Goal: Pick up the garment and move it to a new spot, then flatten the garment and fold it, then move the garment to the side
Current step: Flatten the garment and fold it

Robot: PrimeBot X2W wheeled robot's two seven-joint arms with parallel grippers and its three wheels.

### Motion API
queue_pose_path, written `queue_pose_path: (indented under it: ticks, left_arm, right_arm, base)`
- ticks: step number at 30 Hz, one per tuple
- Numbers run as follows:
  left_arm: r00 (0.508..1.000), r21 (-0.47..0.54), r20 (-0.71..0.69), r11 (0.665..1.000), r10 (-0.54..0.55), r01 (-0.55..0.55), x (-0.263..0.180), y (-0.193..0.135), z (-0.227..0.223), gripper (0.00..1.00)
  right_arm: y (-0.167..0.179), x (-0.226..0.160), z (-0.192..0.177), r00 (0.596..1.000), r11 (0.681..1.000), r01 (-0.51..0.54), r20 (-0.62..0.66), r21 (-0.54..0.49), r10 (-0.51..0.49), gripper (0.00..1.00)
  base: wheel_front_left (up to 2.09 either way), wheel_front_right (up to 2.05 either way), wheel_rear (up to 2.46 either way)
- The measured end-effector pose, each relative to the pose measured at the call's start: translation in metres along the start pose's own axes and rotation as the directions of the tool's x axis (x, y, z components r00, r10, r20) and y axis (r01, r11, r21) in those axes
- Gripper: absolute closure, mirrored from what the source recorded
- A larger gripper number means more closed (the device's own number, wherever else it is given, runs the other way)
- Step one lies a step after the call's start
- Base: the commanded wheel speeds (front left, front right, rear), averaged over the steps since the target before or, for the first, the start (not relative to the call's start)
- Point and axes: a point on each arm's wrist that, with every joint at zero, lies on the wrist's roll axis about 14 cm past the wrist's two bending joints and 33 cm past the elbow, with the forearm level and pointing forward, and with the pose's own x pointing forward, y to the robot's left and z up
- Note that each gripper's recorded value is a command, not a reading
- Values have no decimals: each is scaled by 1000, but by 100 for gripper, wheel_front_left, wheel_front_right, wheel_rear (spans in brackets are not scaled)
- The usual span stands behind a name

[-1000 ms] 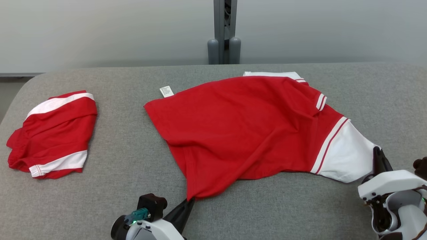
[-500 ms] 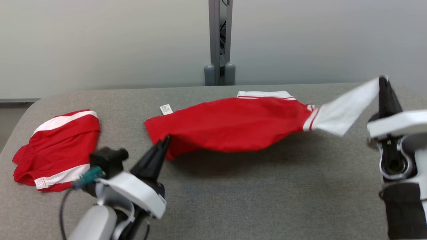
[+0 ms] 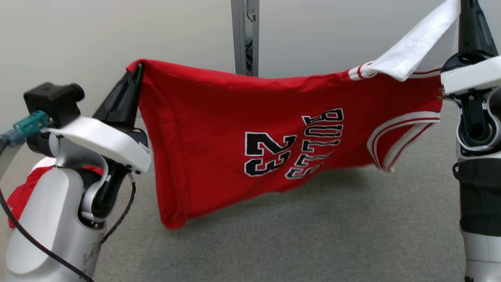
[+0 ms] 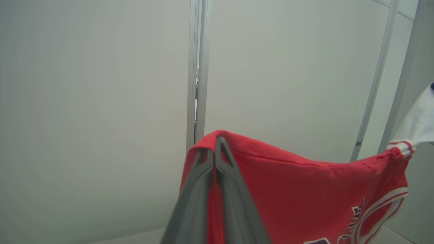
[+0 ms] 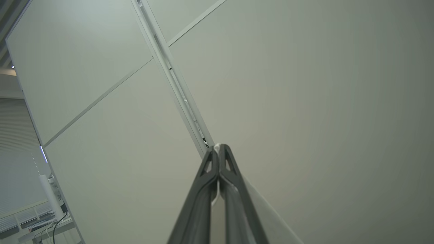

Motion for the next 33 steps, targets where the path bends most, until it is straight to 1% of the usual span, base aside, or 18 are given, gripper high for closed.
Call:
queue_pose_path:
  ticks: [5,8,11,13,15,16,17,18,19,23,24,26,29,33]
  left_arm:
    - [1000,28,-1,1000,-10,10,14,-1,10,100]
    - [1000,51,-15,998,-21,22,23,0,12,100]
    - [999,72,-39,997,-26,29,36,3,11,100]
    - [999,86,-45,996,-28,32,48,7,13,100]
    - [999,73,-43,997,-29,32,64,12,18,100]
    - [999,84,-39,996,-34,37,84,17,23,100]
    - [999,84,-39,996,-34,37,84,17,23,100]
    - [999,113,-31,993,-35,39,107,26,28,100]
    - [999,120,-34,992,-36,39,119,30,27,100]
    - [997,129,-63,991,-38,46,165,40,3,100]
    - [998,126,-53,991,-37,44,176,41,0,100]
    - [1000,113,-18,993,-21,23,198,49,-7,100]
    - [999,82,43,996,29,-32,220,65,-21,100]
    - [988,56,139,995,72,-81,241,79,-29,100]
  right_arm:
    - [4,8,9,1000,997,-5,-4,-78,5,100]
    - [-1,16,12,1000,995,10,-8,-104,-11,100]
    - [1,30,16,1000,991,4,-14,-130,-6,100]
    - [3,44,19,1000,990,-3,-13,-139,1,100]
    - [6,60,20,1000,985,-14,-12,-174,13,100]
    - [13,81,21,999,978,-38,-10,-207,37,100]
    - [13,81,21,999,978,-38,-10,-207,37,100]
    - [16,104,22,999,975,-51,-1,-218,52,100]
    - [14,115,21,999,974,-51,3,-223,53,100]
    - [-1,155,10,999,965,-36,28,-261,45,100]
    - [-4,165,8,998,962,-35,47,-271,49,100]
    - [-8,181,0,995,960,-37,84,-276,63,100]
    - [-18,195,-29,992,956,-43,102,-290,75,100]
    - [-16,211,-53,984,953,-77,129,-293,119,100]
  base:
    - [0,0,0]
    - [0,0,0]
    - [0,0,0]
    - [0,0,0]
    - [0,0,0]
    - [0,0,0]
    - [0,0,0]
    - [0,0,0]
    - [0,0,0]
    - [0,0,0]
    - [0,0,0]
    - [0,0,0]
    - [0,0,0]
    - [0,0,0]
